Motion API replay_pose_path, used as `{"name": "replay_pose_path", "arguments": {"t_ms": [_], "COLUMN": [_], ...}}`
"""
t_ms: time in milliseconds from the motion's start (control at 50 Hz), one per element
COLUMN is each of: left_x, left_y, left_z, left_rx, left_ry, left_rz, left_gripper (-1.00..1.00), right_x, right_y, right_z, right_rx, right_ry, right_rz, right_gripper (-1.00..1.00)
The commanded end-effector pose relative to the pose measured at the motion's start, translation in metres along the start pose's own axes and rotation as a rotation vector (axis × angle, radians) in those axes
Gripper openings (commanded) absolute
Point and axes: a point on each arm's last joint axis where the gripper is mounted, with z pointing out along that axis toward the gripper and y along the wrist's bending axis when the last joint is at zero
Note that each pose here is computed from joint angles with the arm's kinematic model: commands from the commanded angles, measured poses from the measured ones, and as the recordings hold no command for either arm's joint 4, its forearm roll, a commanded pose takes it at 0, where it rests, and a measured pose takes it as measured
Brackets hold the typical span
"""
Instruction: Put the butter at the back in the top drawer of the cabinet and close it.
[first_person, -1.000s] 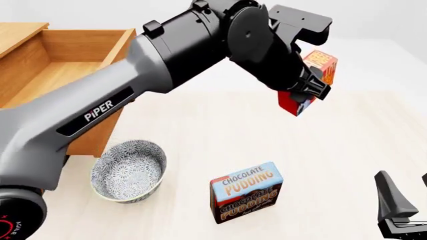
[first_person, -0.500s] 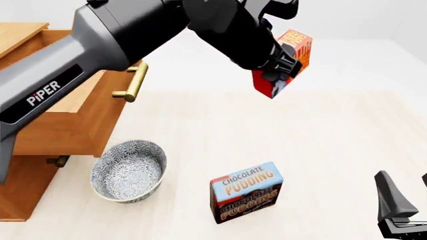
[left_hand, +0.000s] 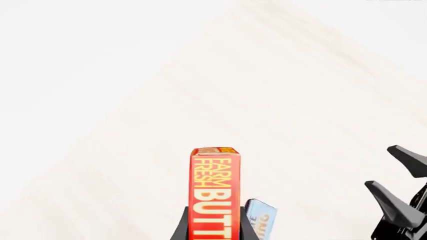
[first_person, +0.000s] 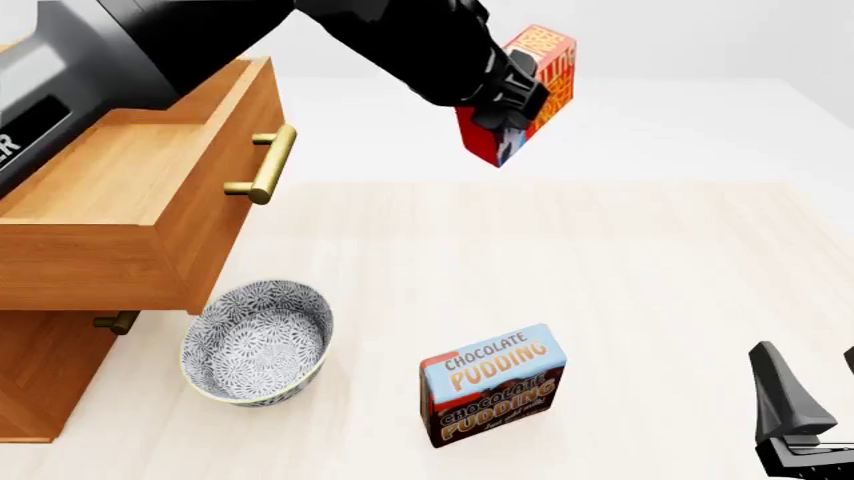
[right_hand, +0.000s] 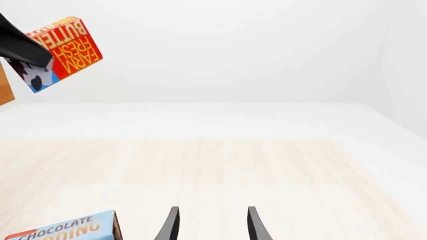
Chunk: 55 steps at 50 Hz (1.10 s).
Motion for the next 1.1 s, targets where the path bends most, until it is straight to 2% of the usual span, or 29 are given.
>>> {"name": "replay_pose_path", "arguments": {"t_ms": [20,260,460,720,800,1100], "left_x": [-0.001,0.007,0.012,0.017,0.022,0.038], "left_y": [0.012,0.032,0.051,0.066,0.068,0.088], "left_z": [-0.023,-0.041,-0.067,-0.092,-0.094,-0.137], "left_rx": [-0.027,-0.071,-0.123,-0.168,-0.174,-0.258], "left_ry": [-0.033,-0.019,-0.030,-0.042,-0.024,-0.028], "left_rz": [0.011,-0.004,-0.015,-0.027,-0.036,-0.040], "left_gripper": [-1.00,-1.00,-1.00,-1.00,-1.00,-1.00], "right_x": [0.000,0.000,0.000,0.000,0.000,0.000], "right_y": [0.000,0.000,0.000,0.000,0.000,0.000], "right_z": [0.000,0.000,0.000,0.000,0.000,0.000], "right_rx": [0.000,0.000,0.000,0.000,0.000,0.000], "right_ry": [0.000,0.000,0.000,0.000,0.000,0.000], "right_rz": [0.000,0.000,0.000,0.000,0.000,0.000], "right_gripper": [1.00,1.00,1.00,1.00,1.00,1.00]}}
